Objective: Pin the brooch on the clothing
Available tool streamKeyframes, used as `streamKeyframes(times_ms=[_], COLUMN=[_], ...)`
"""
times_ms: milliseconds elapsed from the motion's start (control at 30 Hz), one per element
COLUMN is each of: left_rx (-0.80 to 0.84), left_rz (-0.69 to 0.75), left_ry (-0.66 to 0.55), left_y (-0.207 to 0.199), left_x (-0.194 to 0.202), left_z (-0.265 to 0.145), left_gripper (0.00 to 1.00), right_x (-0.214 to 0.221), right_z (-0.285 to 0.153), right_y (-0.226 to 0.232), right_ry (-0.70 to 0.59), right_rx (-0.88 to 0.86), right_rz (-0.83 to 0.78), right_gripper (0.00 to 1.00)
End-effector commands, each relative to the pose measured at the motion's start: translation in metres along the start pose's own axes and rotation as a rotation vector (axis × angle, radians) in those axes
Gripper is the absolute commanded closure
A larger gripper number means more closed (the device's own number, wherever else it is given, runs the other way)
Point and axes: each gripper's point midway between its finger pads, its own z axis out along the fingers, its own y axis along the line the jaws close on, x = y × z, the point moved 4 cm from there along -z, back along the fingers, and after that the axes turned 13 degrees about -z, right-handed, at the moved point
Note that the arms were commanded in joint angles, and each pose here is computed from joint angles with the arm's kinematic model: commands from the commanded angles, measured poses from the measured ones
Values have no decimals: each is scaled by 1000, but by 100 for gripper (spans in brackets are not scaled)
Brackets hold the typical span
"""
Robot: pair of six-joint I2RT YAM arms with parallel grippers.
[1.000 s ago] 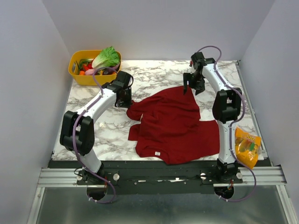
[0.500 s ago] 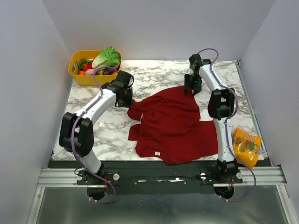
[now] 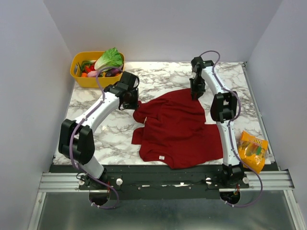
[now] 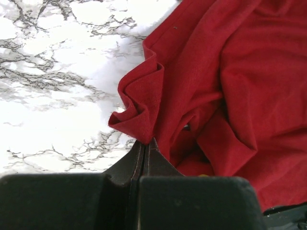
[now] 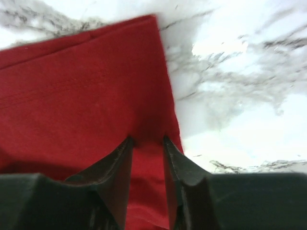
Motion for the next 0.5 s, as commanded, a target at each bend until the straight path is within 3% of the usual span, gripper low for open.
streamKeyframes(times_ms=[0, 233, 333, 467], left_rx=[91, 99, 92, 84], left_rz=[12, 19, 20, 26], left_ry=[-54, -90, -118, -147], left_y=[-18, -17, -14, -12], left_x=[-8, -6, -7, -9], left_z=[-35, -57, -64, -68], left_gripper=[100, 100, 100, 100], right_x=[21, 35, 35, 17], right_z=[3, 4, 1, -28], right_y=[5, 10, 11, 11], right_ry=[94, 144, 129, -15], right_rx=[30, 6, -1, 4], right_rz=[-60, -80, -78, -59], right_gripper=[68, 96, 99, 99])
